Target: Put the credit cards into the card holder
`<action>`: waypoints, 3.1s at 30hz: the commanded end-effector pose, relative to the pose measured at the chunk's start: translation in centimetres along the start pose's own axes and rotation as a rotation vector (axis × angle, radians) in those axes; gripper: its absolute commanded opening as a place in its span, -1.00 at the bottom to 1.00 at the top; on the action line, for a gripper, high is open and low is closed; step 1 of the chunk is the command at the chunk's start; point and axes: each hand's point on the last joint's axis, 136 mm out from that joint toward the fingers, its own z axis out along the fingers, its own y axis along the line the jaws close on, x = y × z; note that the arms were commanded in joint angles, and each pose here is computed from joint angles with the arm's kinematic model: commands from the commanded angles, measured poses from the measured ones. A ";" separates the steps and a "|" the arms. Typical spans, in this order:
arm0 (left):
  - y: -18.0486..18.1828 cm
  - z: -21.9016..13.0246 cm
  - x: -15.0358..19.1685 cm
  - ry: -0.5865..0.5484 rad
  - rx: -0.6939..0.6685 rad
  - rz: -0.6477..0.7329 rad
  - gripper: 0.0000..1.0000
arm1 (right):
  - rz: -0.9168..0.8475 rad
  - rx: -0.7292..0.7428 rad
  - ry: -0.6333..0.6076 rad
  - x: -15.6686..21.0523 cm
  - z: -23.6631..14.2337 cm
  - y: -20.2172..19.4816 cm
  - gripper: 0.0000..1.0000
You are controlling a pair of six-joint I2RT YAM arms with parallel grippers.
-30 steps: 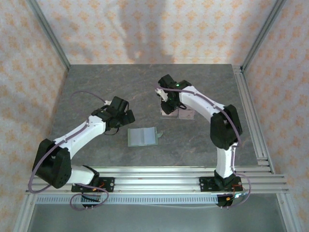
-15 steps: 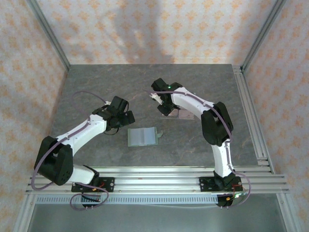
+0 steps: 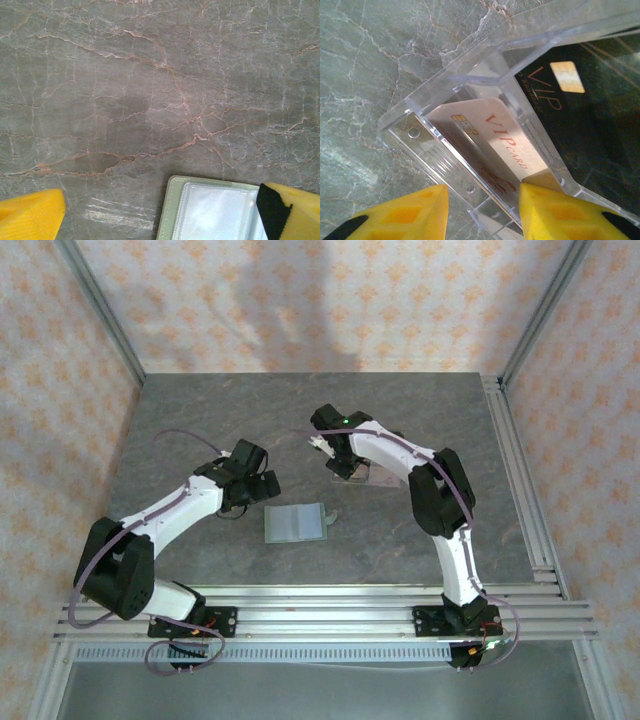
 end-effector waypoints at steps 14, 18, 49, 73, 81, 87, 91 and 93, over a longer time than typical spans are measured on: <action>-0.2 0.2 -0.7 -0.008 0.001 -0.004 0.99 | -0.016 -0.015 0.029 0.2 0.1 0.3 -0.66; -0.2 0.2 -0.7 -0.008 0.003 -0.003 0.99 | -0.028 -0.017 0.030 0.1 0.0 0.3 -0.74; -0.6 -0.6 -2.0 -0.042 0.007 0.016 0.99 | -0.009 0.058 -0.159 -3.8 -9.0 -1.9 -1.00; 1.5 -0.7 4.3 0.101 -0.139 0.285 0.99 | 0.903 -0.731 -0.628 -2.9 -15.5 9.8 -1.00; 2.7 0.2 6.5 0.084 -0.208 0.289 0.99 | 0.961 -0.847 -0.636 -1.4 -13.4 12.2 -1.00; 3.2 0.8 7.0 0.070 -0.235 0.267 0.99 | 0.933 -0.949 -0.668 -1.5 -13.2 13.6 -1.00; 3.4 0.9 7.1 0.065 -0.244 0.257 0.99 | 0.931 -0.977 -0.637 -1.2 -12.0 14.5 -1.00; 3.6 0.9 7.0 0.062 -0.255 0.259 0.99 | 0.933 -0.988 -0.623 -1.0 -11.4 14.9 -1.00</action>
